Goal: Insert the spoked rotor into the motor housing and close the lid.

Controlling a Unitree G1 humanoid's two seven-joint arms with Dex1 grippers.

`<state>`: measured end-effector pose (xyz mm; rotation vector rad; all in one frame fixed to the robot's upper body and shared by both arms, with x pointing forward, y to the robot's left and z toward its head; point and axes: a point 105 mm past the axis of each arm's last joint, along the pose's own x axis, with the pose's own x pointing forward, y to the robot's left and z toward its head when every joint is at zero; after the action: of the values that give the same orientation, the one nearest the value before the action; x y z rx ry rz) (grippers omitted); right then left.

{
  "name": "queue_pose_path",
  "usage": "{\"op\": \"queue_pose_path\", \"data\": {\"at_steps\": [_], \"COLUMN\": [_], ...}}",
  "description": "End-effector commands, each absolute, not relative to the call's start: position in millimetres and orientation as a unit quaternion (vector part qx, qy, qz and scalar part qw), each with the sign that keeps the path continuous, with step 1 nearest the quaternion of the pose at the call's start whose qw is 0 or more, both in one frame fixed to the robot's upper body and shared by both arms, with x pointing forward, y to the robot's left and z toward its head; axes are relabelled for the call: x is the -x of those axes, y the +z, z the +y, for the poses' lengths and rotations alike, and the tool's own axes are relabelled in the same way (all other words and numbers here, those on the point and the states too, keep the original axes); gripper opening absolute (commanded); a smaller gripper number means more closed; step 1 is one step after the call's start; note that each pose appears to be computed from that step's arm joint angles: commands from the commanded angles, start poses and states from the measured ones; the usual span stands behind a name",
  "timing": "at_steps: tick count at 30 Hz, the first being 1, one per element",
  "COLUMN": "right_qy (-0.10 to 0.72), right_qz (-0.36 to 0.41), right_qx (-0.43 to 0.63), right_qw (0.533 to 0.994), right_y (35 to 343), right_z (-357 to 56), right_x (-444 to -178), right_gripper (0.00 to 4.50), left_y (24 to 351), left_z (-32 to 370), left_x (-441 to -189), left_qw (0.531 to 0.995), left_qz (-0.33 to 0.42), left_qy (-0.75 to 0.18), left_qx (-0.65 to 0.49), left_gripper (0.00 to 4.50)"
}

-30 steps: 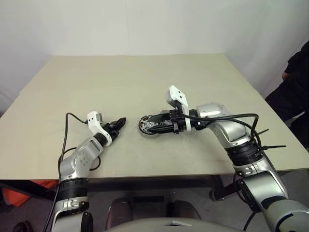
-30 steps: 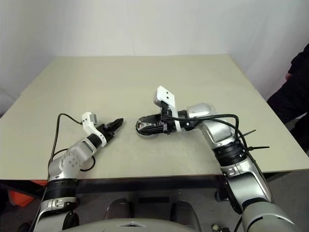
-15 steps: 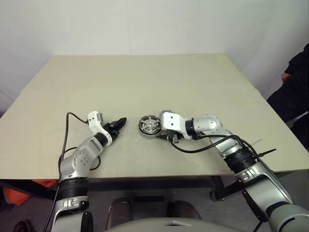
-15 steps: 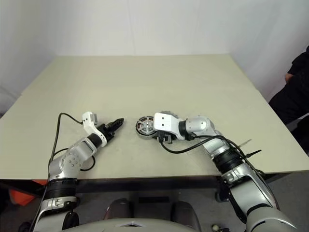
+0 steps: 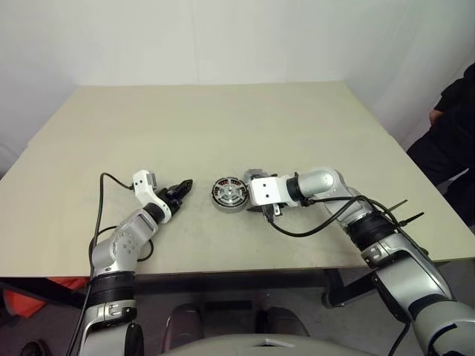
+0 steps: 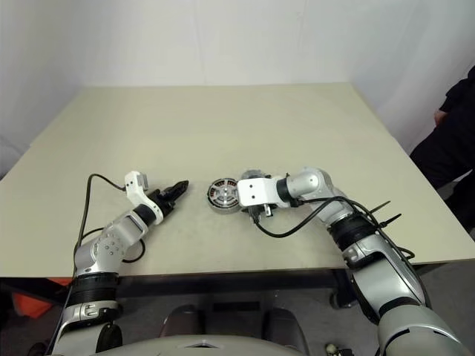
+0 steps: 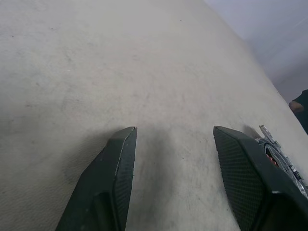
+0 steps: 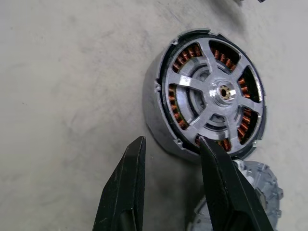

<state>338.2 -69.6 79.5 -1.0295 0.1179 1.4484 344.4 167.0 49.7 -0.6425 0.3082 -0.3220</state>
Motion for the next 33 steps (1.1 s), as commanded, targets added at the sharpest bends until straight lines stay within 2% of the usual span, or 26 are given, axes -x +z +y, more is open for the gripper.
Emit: {"op": "queue_pose_path", "data": {"at_steps": [1,15,18,22,27,33], "right_qy": [0.627,0.656,0.659,0.660,0.656,0.645], "right_qz": [0.021,0.042,0.049,0.043,0.036,0.040], "right_qx": [0.467,0.475,0.484,0.512,0.528,0.519], "right_qw": [0.623,0.586,0.574,0.548,0.538,0.560], "right_y": [98.1,80.8,77.5,81.4,88.5,91.0], "right_z": [-62.2,-57.3,-59.2,-63.4,-63.6,-63.7], "right_x": [-347.1,-346.6,-348.6,-352.4,-359.9,-366.8], "right_gripper": [1.92,1.92,1.29,0.03,0.03,0.03], "left_y": [57.5,56.9,56.3,56.5,56.6,56.6], "left_z": [169.6,173.4,172.6,171.2,171.0,171.5], "left_x": [-345.6,-344.8,-344.4,-344.3,-343.4,-343.2], "left_qw": [0.928,0.929,0.929,0.929,0.929,0.930], "left_qz": [0.132,0.131,0.131,0.130,0.128,0.129], "left_qy": [-0.154,-0.147,-0.147,-0.148,-0.148,-0.147], "left_qx": [0.311,0.313,0.313,0.314,0.314,0.313], "left_gripper": [2.72,2.72,2.72,2.72,2.72,2.72]}}
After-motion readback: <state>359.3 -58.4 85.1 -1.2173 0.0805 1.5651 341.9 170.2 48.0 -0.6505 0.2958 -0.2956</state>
